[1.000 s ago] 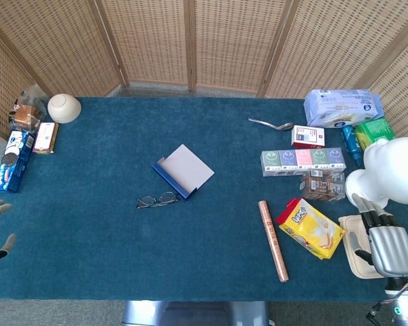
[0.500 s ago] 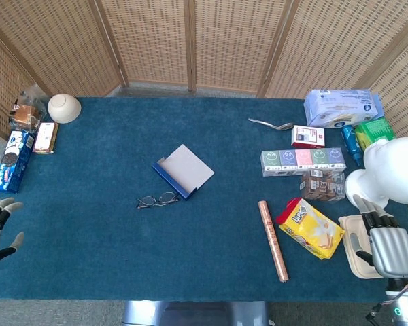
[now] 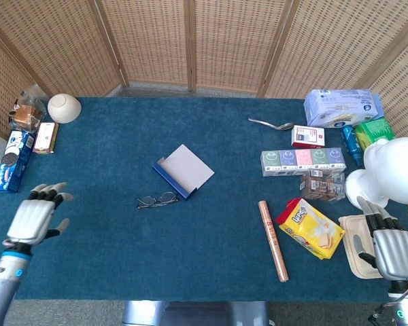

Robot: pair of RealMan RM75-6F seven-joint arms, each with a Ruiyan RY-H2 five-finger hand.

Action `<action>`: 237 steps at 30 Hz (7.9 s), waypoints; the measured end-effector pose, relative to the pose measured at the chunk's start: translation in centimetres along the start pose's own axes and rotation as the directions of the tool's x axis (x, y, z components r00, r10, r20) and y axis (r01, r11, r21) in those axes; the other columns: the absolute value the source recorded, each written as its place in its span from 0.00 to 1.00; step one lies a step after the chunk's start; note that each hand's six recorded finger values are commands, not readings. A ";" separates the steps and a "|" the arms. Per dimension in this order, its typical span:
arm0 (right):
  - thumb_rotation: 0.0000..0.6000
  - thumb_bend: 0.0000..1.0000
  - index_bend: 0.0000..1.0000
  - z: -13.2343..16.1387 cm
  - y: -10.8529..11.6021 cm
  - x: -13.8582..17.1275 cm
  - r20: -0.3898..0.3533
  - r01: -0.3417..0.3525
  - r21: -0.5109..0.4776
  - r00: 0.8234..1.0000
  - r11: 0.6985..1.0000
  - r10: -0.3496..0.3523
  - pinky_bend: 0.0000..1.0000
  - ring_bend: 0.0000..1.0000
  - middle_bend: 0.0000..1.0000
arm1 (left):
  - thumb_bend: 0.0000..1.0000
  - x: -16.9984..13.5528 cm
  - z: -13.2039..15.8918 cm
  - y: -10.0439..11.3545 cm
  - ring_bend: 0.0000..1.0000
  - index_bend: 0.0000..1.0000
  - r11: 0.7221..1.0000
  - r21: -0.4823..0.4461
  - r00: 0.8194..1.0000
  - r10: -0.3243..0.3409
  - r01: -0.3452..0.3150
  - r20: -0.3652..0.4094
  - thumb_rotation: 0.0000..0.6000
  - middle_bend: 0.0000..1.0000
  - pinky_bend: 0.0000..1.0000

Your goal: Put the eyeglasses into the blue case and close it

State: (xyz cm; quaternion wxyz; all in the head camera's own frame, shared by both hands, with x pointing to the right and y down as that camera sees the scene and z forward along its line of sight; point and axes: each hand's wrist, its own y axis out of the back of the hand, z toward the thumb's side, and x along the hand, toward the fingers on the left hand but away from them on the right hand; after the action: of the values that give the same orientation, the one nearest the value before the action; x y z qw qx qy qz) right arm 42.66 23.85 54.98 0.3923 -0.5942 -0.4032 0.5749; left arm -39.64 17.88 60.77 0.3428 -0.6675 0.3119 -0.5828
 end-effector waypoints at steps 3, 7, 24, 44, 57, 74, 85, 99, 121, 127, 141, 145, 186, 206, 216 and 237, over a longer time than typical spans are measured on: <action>1.00 0.45 0.01 -0.1 0.0 0.1 0.004 0.000 -0.002 1.000 1.000 0.000 0.32 0.18 0.16 | 0.28 1.4 1.9 -0.5 0.17 0.34 0.999 -0.022 0.999 -0.040 0.040 0.034 0.99 0.17 0.13; 1.00 0.45 0.01 -0.3 0.1 0.3 0.010 0.001 -0.003 1.000 1.000 -0.001 0.32 0.18 0.16 | 0.28 3.0 4.2 -1.2 0.16 0.34 0.996 -0.038 0.995 -0.075 0.078 0.061 0.99 0.16 0.14; 1.00 0.45 0.01 -0.8 0.5 1.0 0.020 0.010 -0.025 1.000 1.000 -0.010 0.32 0.18 0.16 | 0.27 8.0 12.3 -3.6 0.14 0.31 0.991 -0.028 0.989 -0.126 0.129 0.079 0.85 0.12 0.12; 1.00 0.45 0.01 -1.6 0.8 1.9 0.033 0.027 -0.052 0.999 0.998 -0.025 0.32 0.18 0.15 | 0.26 10.9 17.2 -6.9 0.12 0.30 0.983 0.036 0.980 -0.185 0.183 0.070 0.77 0.12 0.10; 1.00 0.45 0.01 -2.7 1.2 2.9 0.061 0.050 -0.057 0.997 0.997 -0.046 0.32 0.18 0.15 | 0.31 12.1 18.4 -7.6 0.13 0.34 0.980 0.079 0.982 -0.185 0.181 0.048 0.77 0.13 0.11; 1.00 0.45 0.01 -3.1 1.3 3.0 0.077 0.054 -0.064 0.996 0.996 -0.049 0.32 0.18 0.15 | 0.45 12.5 18.8 -8.3 0.13 0.40 0.978 0.091 0.979 -0.195 0.189 0.056 0.78 0.13 0.11; 1.00 0.45 0.01 -3.2 1.5 3.0 0.078 0.069 -0.103 0.995 0.992 -0.061 0.32 0.17 0.15 | 0.56 11.7 18.8 -8.3 0.13 0.46 0.979 0.102 0.979 -0.187 0.179 0.077 0.77 0.14 0.10; 1.00 0.45 0.01 -3.2 1.4 3.3 0.076 0.071 -0.104 0.995 0.992 -0.063 0.32 0.17 0.15 | 0.56 11.2 18.0 -8.8 0.11 0.41 0.974 0.116 0.977 -0.202 0.193 0.072 0.78 0.11 0.10; 1.00 0.45 0.00 -3.2 1.5 3.6 0.077 0.079 -0.097 0.995 0.992 -0.071 0.32 0.17 0.15 | 0.50 10.6 18.3 -8.5 0.09 0.37 0.981 0.107 0.978 -0.175 0.164 0.109 0.75 0.09 0.10; 1.00 0.45 0.00 -3.3 1.5 3.6 0.077 0.081 -0.099 0.994 0.992 -0.073 0.32 0.17 0.15 | 0.50 10.6 18.5 -8.5 0.09 0.37 0.980 0.126 0.979 -0.169 0.155 0.113 0.76 0.09 0.11; 0.99 0.47 0.00 -3.5 1.7 3.8 0.079 0.087 -0.105 0.994 0.991 -0.079 0.32 0.16 0.15 | 0.49 10.8 18.8 -8.7 0.09 0.37 0.979 0.162 0.983 -0.146 0.127 0.115 0.76 0.10 0.12; 0.99 0.47 0.00 -3.6 1.8 3.8 0.080 0.090 -0.105 0.993 0.990 -0.082 0.32 0.16 0.15 | 0.47 10.7 19.0 -8.5 0.08 0.37 0.981 0.155 0.983 -0.139 0.120 0.122 0.76 0.10 0.12; 0.93 0.48 0.00 -4.1 2.5 4.8 0.093 0.122 -0.152 0.990 0.981 -0.109 0.34 0.15 0.14 | 0.59 9.9 18.7 -8.5 0.09 0.53 0.973 0.210 0.987 -0.119 0.093 0.112 1.00 0.21 0.15; 0.93 0.48 0.00 -4.0 2.5 4.8 0.086 0.124 -0.155 0.990 0.980 -0.111 0.34 0.15 0.14 | 0.59 7.9 16.1 -7.6 0.12 0.61 0.979 0.187 0.987 -0.101 0.076 0.125 1.00 0.28 0.16; 0.93 0.48 0.00 -3.8 2.2 4.7 0.084 0.120 -0.157 0.991 0.980 -0.108 0.34 0.14 0.14 | 0.59 8.0 15.6 -4.4 0.13 0.61 0.988 0.153 0.988 -0.030 0.007 0.152 1.00 0.28 0.16; 0.92 0.48 0.00 -4.0 3.0 6.2 0.131 0.134 -0.133 0.984 0.982 -0.116 0.34 0.14 0.14 | 0.58 15.4 20.3 0.1 0.12 0.60 0.988 0.133 0.964 0.042 -0.080 0.264 1.00 0.25 0.13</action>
State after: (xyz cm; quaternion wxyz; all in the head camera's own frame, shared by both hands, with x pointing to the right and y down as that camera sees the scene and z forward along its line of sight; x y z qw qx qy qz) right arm 46.80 28.50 50.05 0.3591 -0.5573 -0.5028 0.5547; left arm -17.56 7.15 67.68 0.4455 -0.7022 0.2419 -0.4999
